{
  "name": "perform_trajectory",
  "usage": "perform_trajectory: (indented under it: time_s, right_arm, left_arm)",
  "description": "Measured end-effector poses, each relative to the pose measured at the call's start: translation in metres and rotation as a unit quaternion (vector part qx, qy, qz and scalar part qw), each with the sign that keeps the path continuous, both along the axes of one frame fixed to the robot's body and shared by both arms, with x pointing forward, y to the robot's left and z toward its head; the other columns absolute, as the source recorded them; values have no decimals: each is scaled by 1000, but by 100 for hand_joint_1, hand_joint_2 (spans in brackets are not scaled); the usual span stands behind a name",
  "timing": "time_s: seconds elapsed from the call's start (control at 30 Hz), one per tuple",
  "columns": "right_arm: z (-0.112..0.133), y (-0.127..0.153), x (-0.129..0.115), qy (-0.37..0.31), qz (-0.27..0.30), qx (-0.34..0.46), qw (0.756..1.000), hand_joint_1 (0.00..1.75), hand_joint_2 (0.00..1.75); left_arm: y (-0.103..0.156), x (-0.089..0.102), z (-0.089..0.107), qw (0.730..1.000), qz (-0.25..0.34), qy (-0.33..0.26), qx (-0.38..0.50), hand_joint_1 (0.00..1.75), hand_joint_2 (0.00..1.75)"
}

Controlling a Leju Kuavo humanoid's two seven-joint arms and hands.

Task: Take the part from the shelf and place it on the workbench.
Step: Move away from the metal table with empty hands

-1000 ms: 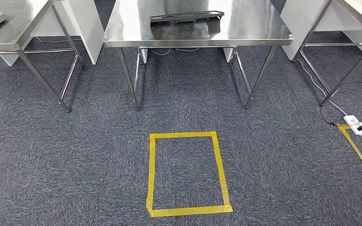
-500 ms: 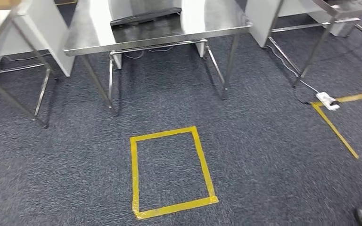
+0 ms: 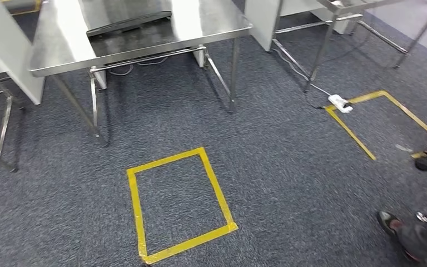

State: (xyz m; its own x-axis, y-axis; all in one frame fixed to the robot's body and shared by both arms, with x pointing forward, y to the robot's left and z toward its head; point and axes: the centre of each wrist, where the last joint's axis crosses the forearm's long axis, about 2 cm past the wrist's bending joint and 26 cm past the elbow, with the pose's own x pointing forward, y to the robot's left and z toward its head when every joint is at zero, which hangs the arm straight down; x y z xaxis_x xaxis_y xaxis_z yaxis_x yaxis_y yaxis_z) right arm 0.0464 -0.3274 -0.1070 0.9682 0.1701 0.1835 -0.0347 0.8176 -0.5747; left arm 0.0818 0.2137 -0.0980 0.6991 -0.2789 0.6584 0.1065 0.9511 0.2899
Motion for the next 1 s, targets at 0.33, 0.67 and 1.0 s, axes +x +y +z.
perform_trajectory:
  time_s: [0.33,0.67,1.0]
  right_arm:
    - [0,-2,-1,0,-1,-2,1000,0,0]
    - [0,-3,-2,2,-2,-3,1000,0,0]
    - [0,-1,-1,0,-3,-1,1000,0,0]
  left_arm:
    - [0,1,0,1000,0,-2,0,0,87]
    - [0,-1,0,1000,-1,0,1,0,175]
    - [-1,-1,0,1000,-4,-1,0,0,175]
